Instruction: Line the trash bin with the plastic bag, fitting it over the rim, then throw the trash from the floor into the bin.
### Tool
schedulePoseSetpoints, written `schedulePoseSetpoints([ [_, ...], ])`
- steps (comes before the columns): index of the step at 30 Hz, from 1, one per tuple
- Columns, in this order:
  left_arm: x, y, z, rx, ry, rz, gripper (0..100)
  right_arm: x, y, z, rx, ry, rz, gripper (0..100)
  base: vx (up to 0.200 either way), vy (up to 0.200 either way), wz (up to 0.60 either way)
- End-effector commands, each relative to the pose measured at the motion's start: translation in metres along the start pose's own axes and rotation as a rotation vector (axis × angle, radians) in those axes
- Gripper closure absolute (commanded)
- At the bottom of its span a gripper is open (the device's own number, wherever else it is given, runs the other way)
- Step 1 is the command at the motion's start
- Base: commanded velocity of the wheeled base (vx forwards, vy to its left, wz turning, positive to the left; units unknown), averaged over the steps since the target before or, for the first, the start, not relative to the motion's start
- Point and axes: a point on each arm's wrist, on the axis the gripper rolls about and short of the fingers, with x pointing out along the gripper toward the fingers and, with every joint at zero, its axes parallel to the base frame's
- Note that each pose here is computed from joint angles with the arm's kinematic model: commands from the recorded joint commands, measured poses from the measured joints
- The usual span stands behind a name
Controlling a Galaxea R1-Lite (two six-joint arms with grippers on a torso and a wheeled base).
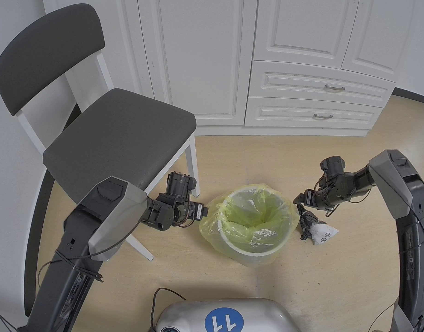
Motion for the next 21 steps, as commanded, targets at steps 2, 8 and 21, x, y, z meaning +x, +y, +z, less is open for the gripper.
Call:
schedulePoseSetpoints([
  [2,-0.073,-0.002,0.018,-0.038,-0.011,-0.008,0,-0.099,0.01,0.024,-0.093,-0.093,0.061,0,0.0,0.0,0.0],
  [8,-0.117,-0.007,0.013,-0.029,-0.039,-0.041,0,-0.122,0.067,-0.019,-0.223,-0.074,0.188,0,0.0,0.0,0.0],
  [21,-0.214,-0.026,-0.023,0.024,-0.049,-0.203,0,-0.068,0.127,-0.104,-0.35,-0.114,0.307,100,0.0,0.0,0.0],
])
